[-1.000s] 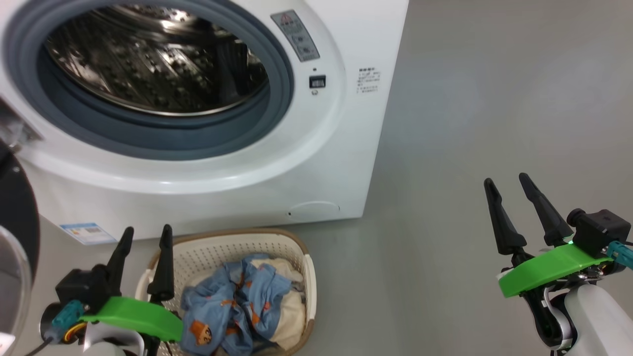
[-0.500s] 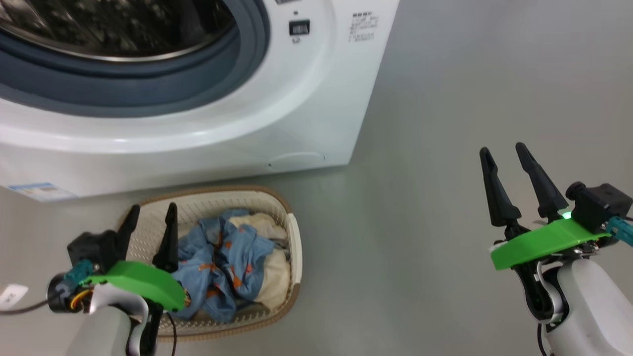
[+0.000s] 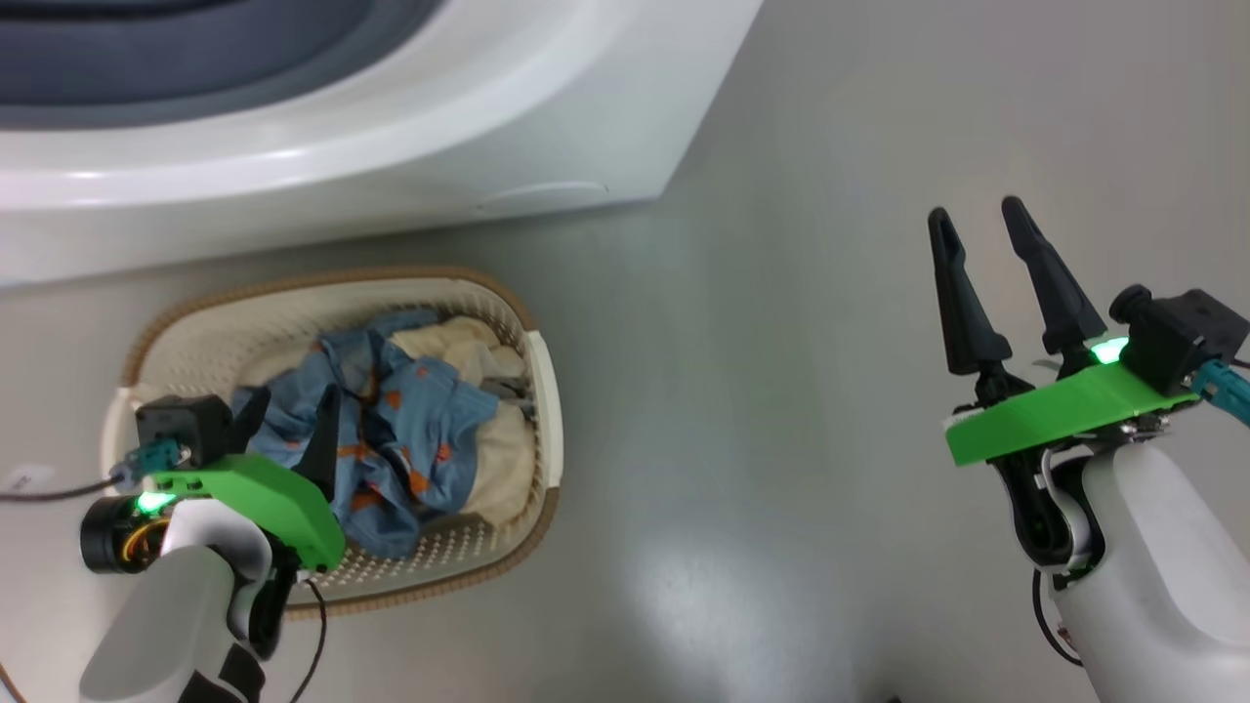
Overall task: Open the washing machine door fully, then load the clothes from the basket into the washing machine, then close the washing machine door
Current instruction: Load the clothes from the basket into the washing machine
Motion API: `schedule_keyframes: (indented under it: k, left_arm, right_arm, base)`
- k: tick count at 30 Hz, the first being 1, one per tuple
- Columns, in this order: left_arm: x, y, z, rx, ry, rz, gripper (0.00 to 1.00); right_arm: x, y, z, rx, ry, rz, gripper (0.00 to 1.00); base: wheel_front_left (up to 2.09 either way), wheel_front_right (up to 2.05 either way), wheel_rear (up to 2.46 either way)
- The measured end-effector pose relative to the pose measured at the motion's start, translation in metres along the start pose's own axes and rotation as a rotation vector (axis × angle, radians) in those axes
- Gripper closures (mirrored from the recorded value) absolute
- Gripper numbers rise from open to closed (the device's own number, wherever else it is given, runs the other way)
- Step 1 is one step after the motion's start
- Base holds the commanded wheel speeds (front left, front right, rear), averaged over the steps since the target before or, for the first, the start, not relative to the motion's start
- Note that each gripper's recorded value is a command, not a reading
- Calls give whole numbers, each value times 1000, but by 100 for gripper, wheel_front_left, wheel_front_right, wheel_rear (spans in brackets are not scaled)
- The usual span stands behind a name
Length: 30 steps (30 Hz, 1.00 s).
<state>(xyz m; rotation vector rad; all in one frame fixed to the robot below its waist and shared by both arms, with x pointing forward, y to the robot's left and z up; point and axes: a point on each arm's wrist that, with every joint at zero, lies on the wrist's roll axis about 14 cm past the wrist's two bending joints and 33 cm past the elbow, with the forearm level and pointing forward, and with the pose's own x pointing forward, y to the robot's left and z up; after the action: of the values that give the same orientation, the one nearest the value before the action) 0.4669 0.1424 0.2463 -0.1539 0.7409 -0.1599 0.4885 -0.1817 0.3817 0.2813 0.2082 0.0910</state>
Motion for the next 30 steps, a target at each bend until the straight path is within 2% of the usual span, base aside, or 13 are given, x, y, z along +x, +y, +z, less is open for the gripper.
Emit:
schedule_keyframes:
  k: [4, 14, 30]
  left_arm:
    - [13, 10, -36, 11, 131, 19, 0]
    - [39, 15, -89, 16, 319, 26, 0]
    - [77, 41, -137, 45, 498, 110, 0]
  right_arm:
    - [8, -4, -13, 7, 21, -7, 0]
    - [21, -17, -38, -2, 66, -28, 0]
    - [39, -27, -87, 10, 146, -37, 0]
  base:
    - [0, 0, 0]
    - [0, 0, 0]
    - [0, 0, 0]
